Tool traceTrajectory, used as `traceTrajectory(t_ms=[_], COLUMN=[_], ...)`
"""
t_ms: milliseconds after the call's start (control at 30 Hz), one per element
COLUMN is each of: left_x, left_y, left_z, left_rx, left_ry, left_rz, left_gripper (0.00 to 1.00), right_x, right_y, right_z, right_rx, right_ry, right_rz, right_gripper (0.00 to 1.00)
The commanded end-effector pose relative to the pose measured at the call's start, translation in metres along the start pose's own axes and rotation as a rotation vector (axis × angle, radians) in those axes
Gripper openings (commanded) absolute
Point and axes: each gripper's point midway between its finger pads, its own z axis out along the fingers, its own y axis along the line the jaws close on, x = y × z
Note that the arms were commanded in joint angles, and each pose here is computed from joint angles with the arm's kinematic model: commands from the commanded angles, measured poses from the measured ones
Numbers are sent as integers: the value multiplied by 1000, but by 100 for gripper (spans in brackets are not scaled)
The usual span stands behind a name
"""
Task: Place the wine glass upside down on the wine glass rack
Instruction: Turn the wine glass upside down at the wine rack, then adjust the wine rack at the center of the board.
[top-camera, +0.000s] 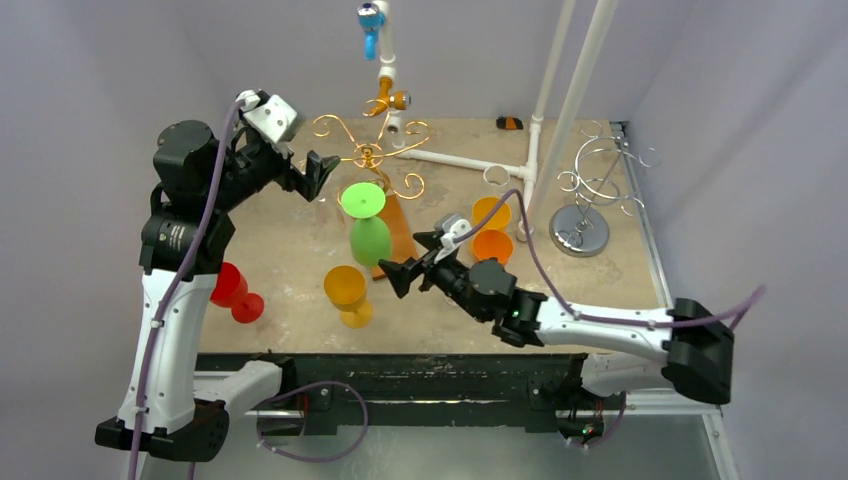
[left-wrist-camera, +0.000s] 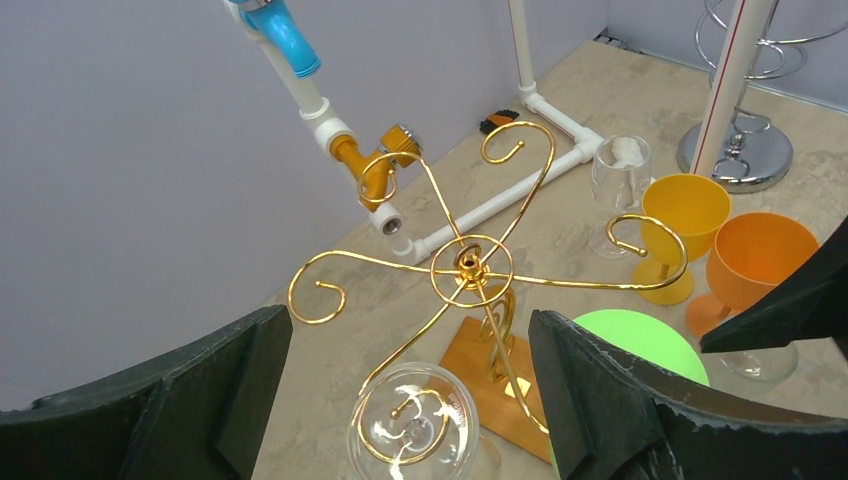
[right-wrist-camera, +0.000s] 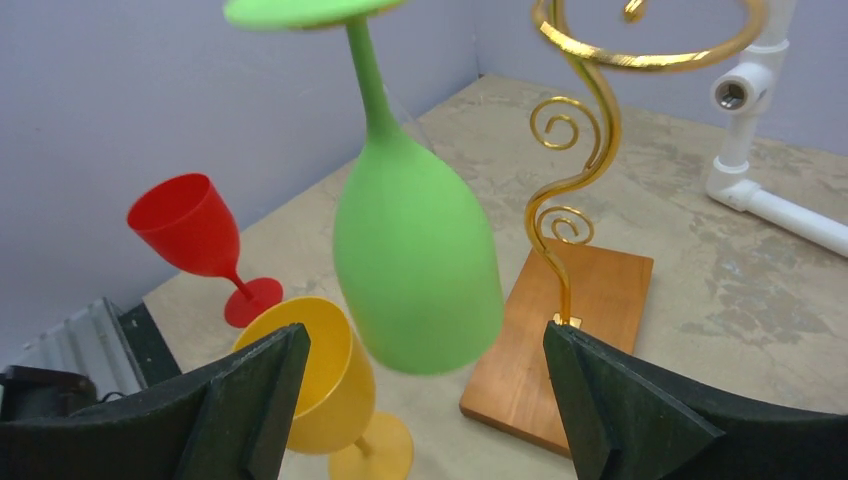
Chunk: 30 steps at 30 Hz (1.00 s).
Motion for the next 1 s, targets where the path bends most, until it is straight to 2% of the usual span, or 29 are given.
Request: traceTrajectory(t_ms=[0, 233, 367, 500, 733, 967], left_x=[3, 12, 10, 11, 19, 40], left_y=[5, 1, 2, 6, 6, 15], left_z=[1, 3, 2, 4, 22, 35], left_rx=[-21, -1, -9, -26, 3, -15], left_ry=[1, 22, 24, 51, 105, 181], left_rz=[24, 18, 12, -32, -145, -162], left_gripper=[97, 97, 97, 97, 97, 97], right_x=[-24, -118, -144, -169, -184, -183], right_y=[-2, -23, -54, -83, -114, -133], right_z=[-32, -48, -29, -8, 41, 68], right_rx=[16, 218, 323, 370, 407, 415], right_ry=[112, 179, 268, 262, 241, 204], right_rz=[49, 61, 83, 82, 73, 82], right_gripper=[97, 91, 84, 81, 74, 71])
